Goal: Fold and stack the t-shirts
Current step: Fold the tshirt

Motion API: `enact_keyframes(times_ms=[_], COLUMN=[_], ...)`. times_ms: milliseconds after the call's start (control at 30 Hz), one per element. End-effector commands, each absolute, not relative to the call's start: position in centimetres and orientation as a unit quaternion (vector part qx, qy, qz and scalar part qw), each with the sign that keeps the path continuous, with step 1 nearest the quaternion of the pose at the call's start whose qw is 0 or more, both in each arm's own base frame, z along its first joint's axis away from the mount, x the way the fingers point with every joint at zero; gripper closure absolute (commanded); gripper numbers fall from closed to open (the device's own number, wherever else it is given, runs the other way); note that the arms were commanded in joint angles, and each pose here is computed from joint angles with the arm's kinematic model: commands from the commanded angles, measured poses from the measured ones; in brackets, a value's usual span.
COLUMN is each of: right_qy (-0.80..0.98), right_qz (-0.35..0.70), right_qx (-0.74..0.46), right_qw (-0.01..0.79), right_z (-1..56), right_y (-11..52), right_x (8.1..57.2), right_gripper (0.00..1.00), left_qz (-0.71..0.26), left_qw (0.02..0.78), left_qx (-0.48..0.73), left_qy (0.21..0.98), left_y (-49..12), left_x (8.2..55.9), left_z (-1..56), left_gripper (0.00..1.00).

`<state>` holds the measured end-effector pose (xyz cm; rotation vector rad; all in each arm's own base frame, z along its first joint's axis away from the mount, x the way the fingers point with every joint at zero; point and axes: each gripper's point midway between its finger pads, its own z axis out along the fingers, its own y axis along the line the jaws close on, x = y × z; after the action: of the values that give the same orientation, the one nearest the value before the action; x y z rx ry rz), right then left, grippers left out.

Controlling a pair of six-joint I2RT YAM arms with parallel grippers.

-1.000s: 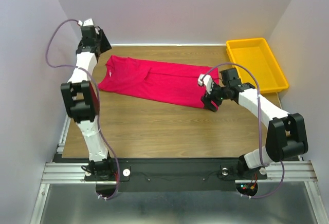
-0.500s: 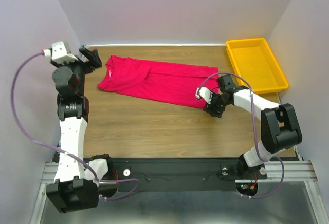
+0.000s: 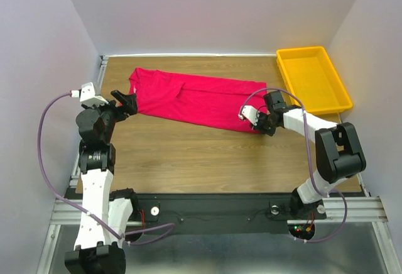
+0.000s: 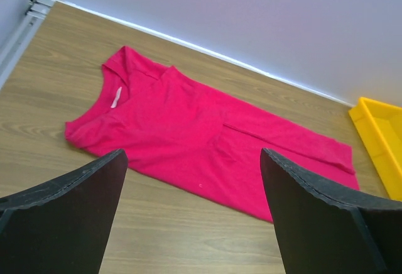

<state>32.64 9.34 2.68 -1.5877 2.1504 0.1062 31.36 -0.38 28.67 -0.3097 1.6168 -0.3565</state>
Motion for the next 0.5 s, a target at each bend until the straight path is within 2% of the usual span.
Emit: enact_keyframes(times_ms=[0,100,233,367,467], right_qy=[0.782,0.776,0.743,0.703,0.676], right_qz=[0.012,0.009,0.052,0.12,0.128], right_qx=[-0.577,-0.585,-0.635,-0.692,-0.719], right_qw=[0.237,0.237,0.205,0.114,0.1], right_z=[2.5,2.8,3.4,3.4,3.8], right_y=[8.5,8.2,8.2,7.0,6.4], right_x=[33.3,32.2,27.4,19.4,16.6], right_gripper=[0.92,0.99,0.99,0.99,0.99], left_qz=[-0.204,-0.219,-0.239,-0.273,-0.308], left_qw=[0.66,0.655,0.639,0.613,0.586], left_qx=[-0.133,-0.131,-0.136,-0.148,-0.151], left_qy=[0.711,0.711,0.719,0.727,0.734], left_y=[-2.0,-2.5,-3.2,-4.1,-5.3], left_x=[30.5,30.0,29.6,29.6,29.4], left_z=[28.0,27.5,26.1,24.4,22.9], left_gripper=[0.02,0.02,0.02,0.02,0.02])
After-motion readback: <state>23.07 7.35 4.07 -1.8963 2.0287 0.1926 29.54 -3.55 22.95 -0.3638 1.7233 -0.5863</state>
